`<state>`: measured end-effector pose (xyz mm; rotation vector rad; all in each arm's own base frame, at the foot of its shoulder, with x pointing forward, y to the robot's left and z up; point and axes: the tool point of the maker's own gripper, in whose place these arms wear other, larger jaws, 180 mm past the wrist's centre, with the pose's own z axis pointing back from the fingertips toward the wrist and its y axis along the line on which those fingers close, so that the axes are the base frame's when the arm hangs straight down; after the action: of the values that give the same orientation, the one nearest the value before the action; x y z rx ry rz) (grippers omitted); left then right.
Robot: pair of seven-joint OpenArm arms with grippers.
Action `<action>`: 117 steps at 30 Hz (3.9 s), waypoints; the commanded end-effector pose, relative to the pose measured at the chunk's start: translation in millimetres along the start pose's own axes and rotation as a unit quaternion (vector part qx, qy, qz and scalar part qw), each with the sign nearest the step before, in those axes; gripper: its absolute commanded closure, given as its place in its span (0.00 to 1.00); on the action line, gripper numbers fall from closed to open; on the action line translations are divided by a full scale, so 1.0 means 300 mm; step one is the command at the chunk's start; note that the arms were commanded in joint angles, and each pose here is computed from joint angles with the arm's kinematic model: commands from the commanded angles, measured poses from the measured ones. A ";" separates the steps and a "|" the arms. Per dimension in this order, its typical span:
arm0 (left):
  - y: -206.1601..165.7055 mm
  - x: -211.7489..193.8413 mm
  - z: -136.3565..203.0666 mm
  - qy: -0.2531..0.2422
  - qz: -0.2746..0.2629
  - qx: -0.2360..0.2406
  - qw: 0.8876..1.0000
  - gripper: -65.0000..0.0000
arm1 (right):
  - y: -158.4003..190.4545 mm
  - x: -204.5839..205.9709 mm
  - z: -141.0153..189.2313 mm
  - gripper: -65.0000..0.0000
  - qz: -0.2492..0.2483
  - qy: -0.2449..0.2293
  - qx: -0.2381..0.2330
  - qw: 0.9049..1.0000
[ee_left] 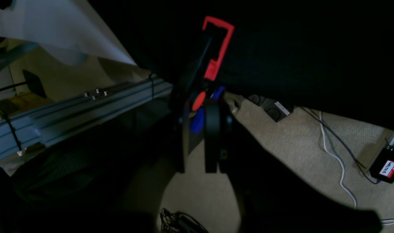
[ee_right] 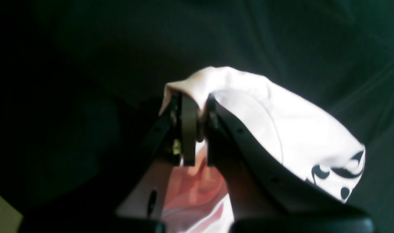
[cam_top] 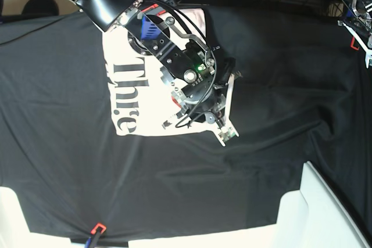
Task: Fold the T-shirt properly
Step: 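Drag the grasped shirt layer with the right gripper across the stack, then lower the left gripper onto the shirt and grasp its folded edge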
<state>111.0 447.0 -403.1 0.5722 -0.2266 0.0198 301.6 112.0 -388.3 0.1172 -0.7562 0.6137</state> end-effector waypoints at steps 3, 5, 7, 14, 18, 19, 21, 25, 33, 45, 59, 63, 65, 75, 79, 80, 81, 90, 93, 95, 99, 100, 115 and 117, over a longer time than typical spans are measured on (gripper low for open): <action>0.041 0.021 0.011 -0.008 0.000 0.016 1.000 0.88 | 0.000 0.105 0.022 0.80 -0.004 -0.050 0.001 0.999; 0.027 0.016 0.010 -0.007 0.002 0.012 1.000 0.88 | 0.003 0.128 0.033 0.68 -0.003 -0.063 0.003 0.998; 0.027 0.016 0.010 -0.007 0.002 0.012 1.000 0.88 | 0.048 0.152 0.057 0.58 0.014 -0.080 0.016 0.997; 0.025 0.018 0.010 -0.008 0.003 0.012 1.000 0.88 | 0.075 0.241 0.164 0.55 0.036 -0.136 0.025 0.990; 0.029 0.013 0.010 -0.006 0.001 0.013 1.000 0.88 | -0.007 0.124 0.166 0.69 0.021 -0.066 -0.007 0.998; 0.029 0.013 0.010 -0.006 0.001 0.013 1.000 0.88 | -0.025 0.084 0.159 0.80 0.011 -0.045 -0.012 0.999; 0.031 0.015 0.012 -0.007 0.000 0.014 1.000 0.88 | -0.056 0.008 0.146 0.97 -0.006 -0.017 -0.020 1.000; 0.032 0.028 0.016 -0.012 0.002 0.015 1.000 0.88 | -0.040 -0.136 0.113 0.97 -0.011 0.028 -0.018 0.999; 0.018 0.059 0.016 -0.022 0.012 0.011 1.000 0.88 | 0.042 -0.307 0.045 0.97 -0.005 0.067 -0.001 0.998; -0.094 0.164 0.038 -0.105 0.097 -0.092 0.986 0.88 | 0.099 -0.317 0.098 0.96 -0.029 0.055 0.014 0.998; -0.564 0.409 0.245 -0.159 0.109 -0.407 0.893 0.11 | -0.130 -0.206 0.196 0.96 -0.085 0.055 -0.044 0.994; -0.663 0.497 0.354 -0.193 0.128 -0.493 0.839 0.00 | -0.158 -0.253 0.198 0.96 -0.081 0.069 -0.053 0.993; -0.741 0.507 0.373 -0.183 0.112 -0.520 0.827 0.00 | -0.167 -0.262 0.201 0.96 -0.083 0.071 -0.056 0.992; -1.043 0.492 0.401 -0.110 0.109 -0.605 0.781 0.00 | -0.165 -0.293 0.204 0.96 -0.080 0.080 -0.056 0.992; -1.110 0.498 0.446 -0.107 0.101 -0.624 0.768 0.00 | -0.156 -0.316 0.209 0.96 -0.082 0.088 -0.054 0.991; -1.121 0.511 0.456 -0.110 0.100 -0.626 0.765 0.00 | -0.155 -0.319 0.208 0.96 -0.082 0.089 -0.053 0.991; -1.131 0.518 0.465 -0.111 0.101 -0.630 0.762 0.00 | -0.149 -0.322 0.209 0.96 -0.082 0.090 -0.051 0.991; -1.296 0.475 0.477 -0.062 0.097 -0.661 0.741 0.00 | -0.118 -0.350 0.216 0.96 -0.086 0.081 -0.045 0.992; -1.358 0.467 0.506 -0.061 0.077 -0.671 0.735 0.00 | -0.115 -0.353 0.217 0.96 -0.087 0.079 -0.045 0.992; -1.391 0.451 0.518 -0.055 0.065 -0.675 0.733 0.00 | -0.115 -0.353 0.217 0.96 -0.087 0.079 -0.045 0.992; -1.444 0.438 0.561 -0.052 0.043 -0.686 0.724 0.00 | -0.119 -0.355 0.217 0.96 -0.086 0.080 -0.046 0.992; -1.452 0.436 0.569 -0.052 0.042 -0.688 0.722 0.00 | -0.123 -0.361 0.218 0.96 -0.084 0.081 -0.047 0.992; -1.413 0.446 0.465 -0.040 0.008 -0.620 0.783 1.00 | -0.264 -0.376 0.239 0.96 -0.123 0.079 -0.096 0.985; -1.381 0.488 0.444 -0.057 -0.009 -0.595 0.801 1.00 | -0.331 -0.384 0.266 0.96 -0.155 0.074 -0.122 0.978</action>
<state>238.0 13.8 -494.7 -0.7187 -0.2425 -0.1652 239.0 -52.7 -404.6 -0.0420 -0.6124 0.2282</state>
